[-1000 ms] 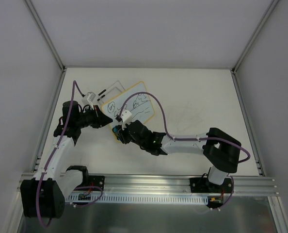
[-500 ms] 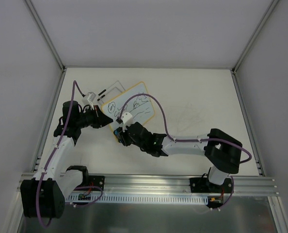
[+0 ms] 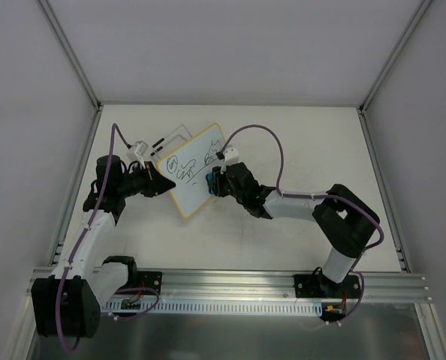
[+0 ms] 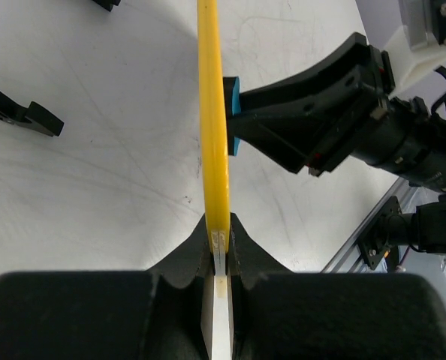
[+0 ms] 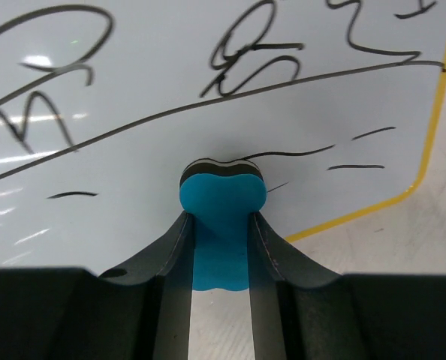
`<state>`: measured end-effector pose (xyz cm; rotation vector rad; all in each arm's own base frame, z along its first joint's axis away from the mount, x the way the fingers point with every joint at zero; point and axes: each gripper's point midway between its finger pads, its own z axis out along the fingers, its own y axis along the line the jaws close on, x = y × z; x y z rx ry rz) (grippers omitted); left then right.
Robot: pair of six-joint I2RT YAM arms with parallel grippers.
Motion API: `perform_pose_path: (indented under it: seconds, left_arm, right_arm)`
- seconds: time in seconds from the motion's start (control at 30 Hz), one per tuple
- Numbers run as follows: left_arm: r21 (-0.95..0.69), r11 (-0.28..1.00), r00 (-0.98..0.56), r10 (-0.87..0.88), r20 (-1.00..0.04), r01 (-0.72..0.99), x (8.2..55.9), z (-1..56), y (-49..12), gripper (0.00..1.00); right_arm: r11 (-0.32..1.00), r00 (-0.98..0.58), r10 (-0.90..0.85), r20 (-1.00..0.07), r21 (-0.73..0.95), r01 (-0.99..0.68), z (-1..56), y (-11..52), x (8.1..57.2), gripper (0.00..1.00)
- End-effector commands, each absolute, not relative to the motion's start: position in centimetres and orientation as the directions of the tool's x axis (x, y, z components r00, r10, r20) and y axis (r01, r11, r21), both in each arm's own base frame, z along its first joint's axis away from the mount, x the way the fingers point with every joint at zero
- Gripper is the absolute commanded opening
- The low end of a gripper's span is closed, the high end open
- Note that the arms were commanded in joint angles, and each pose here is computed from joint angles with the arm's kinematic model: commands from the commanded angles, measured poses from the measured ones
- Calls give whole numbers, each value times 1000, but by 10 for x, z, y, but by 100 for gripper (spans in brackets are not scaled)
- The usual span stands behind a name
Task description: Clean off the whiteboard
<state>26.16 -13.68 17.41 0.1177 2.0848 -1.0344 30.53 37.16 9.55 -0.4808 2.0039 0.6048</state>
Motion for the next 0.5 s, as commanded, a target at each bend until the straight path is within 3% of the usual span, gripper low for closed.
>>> perform_pose_path:
  seconds: [0.0,0.27,0.47]
  left_arm:
    - [-669,564,-694,-218,-686,484,245,195,-155,0]
    - [-671,561,-696,-217,-684,485,245,196,-156,0]
    - [-673,562,-698,-219,-682,482,245,195,-156,0]
  right_arm:
    - [813,-476,-30,-879,256,-523,84,365,324,0]
    - [829,-478,-19,-878,254,-499,77,348,354,0]
    - [737,-452,-65,-890,262,-623,94,378,331,0]
